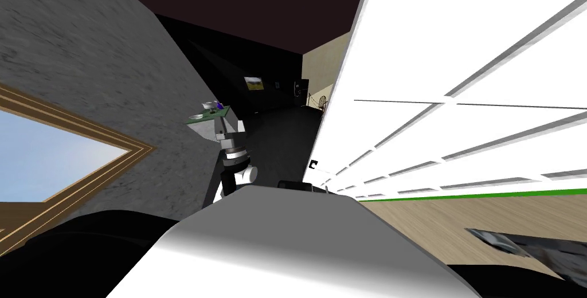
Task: Push the door open
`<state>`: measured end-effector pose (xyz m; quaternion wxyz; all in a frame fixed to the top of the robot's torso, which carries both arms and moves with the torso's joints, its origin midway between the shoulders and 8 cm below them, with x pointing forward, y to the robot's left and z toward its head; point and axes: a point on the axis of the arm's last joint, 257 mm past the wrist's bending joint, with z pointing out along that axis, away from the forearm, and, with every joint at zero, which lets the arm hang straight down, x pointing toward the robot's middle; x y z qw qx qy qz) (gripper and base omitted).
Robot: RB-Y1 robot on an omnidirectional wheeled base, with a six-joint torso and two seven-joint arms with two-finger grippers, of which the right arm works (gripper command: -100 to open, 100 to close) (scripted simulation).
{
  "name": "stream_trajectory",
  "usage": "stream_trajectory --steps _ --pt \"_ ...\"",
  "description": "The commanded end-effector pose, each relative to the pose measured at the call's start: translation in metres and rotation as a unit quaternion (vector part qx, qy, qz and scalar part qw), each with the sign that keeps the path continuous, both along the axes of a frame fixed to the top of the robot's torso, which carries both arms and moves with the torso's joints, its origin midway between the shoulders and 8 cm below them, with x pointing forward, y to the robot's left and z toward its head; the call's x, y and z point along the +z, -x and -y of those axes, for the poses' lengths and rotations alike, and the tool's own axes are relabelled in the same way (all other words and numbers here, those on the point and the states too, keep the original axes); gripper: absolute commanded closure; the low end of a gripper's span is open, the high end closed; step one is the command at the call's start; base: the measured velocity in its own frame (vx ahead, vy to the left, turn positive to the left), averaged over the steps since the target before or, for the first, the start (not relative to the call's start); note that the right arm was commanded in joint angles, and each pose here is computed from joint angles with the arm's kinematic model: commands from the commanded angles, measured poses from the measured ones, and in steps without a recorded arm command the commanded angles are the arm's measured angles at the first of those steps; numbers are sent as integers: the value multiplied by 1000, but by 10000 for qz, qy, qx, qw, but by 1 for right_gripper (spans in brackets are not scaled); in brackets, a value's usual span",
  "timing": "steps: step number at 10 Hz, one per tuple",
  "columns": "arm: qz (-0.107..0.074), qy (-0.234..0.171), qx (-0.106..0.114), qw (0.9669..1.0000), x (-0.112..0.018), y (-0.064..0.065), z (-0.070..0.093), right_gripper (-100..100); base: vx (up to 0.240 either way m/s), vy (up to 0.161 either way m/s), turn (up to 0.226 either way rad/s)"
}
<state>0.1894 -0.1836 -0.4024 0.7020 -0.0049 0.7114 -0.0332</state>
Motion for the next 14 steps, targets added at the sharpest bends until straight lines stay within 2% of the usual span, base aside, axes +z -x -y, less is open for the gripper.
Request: stream_trajectory --steps 1,3,4,5,10,11,14 --pt "20 -82 -87 9999 2 -7 -5 -100 236 19 -10" --pt "54 -203 -196 9996 4 -13 -13 -100 189 -2 23" --pt "50 -166 -162 9997 4 -12 -11 -100 65 0 6" --pt "50 -166 -162 9997 4 -12 -11 100 0 0 0" --pt "50 -166 -162 9997 4 -12 -11 100 -15 0 0" --pt "19 -54 -138 9999 2 -3 1 -100 61 22 -155" --pt "16 -13 -324 9995 1 12 18 -100 135 119 -235"
